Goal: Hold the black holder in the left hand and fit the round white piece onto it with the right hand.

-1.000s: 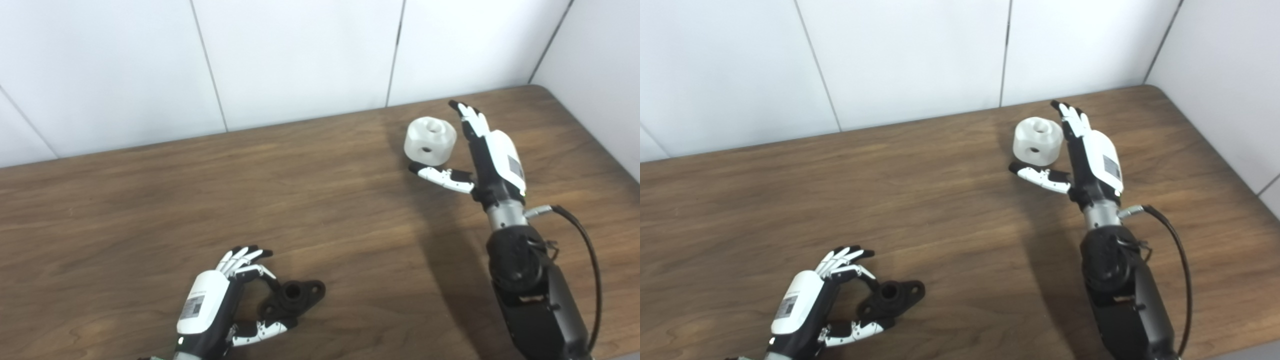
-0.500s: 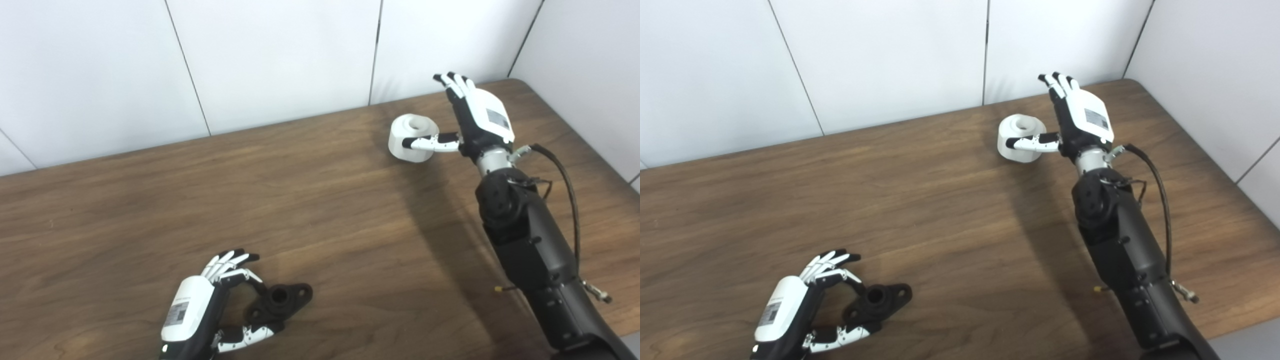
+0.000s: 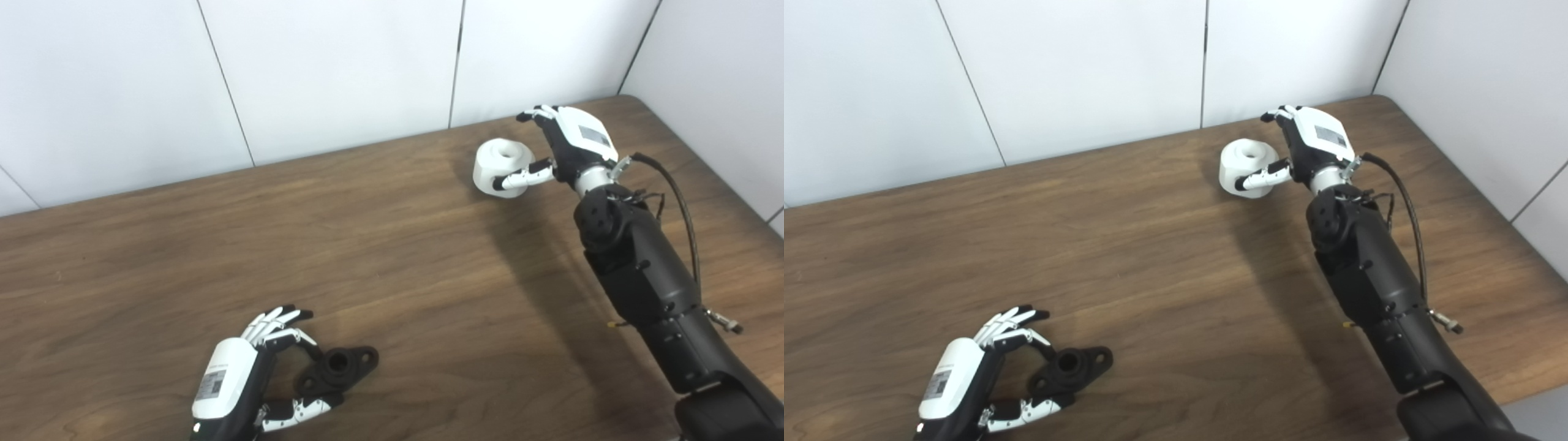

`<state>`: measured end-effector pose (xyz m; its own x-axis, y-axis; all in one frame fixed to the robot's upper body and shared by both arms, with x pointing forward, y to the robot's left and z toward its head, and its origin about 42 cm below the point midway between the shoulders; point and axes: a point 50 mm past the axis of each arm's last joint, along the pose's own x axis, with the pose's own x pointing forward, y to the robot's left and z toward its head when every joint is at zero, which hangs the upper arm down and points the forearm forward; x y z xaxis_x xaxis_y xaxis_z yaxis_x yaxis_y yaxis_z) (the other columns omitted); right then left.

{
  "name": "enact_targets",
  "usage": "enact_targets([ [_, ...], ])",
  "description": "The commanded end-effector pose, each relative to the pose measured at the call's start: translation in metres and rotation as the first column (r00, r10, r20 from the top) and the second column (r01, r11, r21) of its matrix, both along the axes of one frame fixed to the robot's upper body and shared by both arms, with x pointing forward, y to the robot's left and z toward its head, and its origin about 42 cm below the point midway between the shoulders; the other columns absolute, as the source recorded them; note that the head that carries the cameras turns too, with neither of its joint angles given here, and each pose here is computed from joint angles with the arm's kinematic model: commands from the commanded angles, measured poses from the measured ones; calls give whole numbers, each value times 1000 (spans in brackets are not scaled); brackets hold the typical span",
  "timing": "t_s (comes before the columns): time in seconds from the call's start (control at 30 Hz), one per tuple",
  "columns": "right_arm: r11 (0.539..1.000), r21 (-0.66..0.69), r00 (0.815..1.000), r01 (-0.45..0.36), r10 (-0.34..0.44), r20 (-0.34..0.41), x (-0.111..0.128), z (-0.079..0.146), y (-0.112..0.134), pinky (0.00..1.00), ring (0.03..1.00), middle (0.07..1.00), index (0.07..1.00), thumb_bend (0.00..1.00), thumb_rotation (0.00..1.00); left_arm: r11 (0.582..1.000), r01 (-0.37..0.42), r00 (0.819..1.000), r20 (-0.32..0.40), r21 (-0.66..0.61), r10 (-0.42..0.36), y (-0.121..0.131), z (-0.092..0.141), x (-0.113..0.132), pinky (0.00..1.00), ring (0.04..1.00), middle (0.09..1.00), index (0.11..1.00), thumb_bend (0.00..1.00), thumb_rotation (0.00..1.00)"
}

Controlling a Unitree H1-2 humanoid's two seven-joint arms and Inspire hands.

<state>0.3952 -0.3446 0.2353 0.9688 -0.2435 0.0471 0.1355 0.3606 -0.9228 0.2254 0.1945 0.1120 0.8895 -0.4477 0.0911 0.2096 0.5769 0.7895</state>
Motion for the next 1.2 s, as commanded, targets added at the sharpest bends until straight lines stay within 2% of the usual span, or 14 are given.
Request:
enact_targets([
  [0.0,1000,-29,997,6,-3,78,10,29,-1,833,965,926,796,913,326,999,-10,997,-77,53,14,10,-15,-7,900,899,829,486,518,43],
  [0.33,1000,6,996,10,-10,93,16,24,4,759,929,904,735,872,292,999,-20,997,-76,45,23,13,-14,-7,886,890,823,485,518,43],
  [0.63,1000,2,997,15,-15,79,19,17,3,810,935,904,719,840,278,999,-28,997,-74,40,31,15,-14,-7,895,892,823,485,518,42],
  [0.8,1000,12,996,16,-17,85,19,16,1,799,935,905,717,834,258,998,-26,997,-68,51,29,15,-14,-7,892,890,819,485,518,43],
  [0.9,1000,17,996,20,-21,87,18,15,-1,756,922,903,723,829,254,998,-26,997,-70,56,30,15,-13,-7,887,889,819,485,518,43],
  [0.97,1000,13,996,25,-26,81,18,15,-2,763,924,902,726,827,257,998,-25,997,-70,56,29,15,-13,-7,886,890,820,485,518,42],
  [1.07,999,23,997,34,-36,71,19,15,-3,823,947,909,733,819,277,998,-27,997,-70,56,31,15,-13,-8,884,890,819,485,518,42],
  [1.17,999,24,997,37,-39,64,20,14,-5,831,951,910,733,806,288,998,-29,997,-70,61,33,15,-13,-7,880,889,817,485,518,43],
])
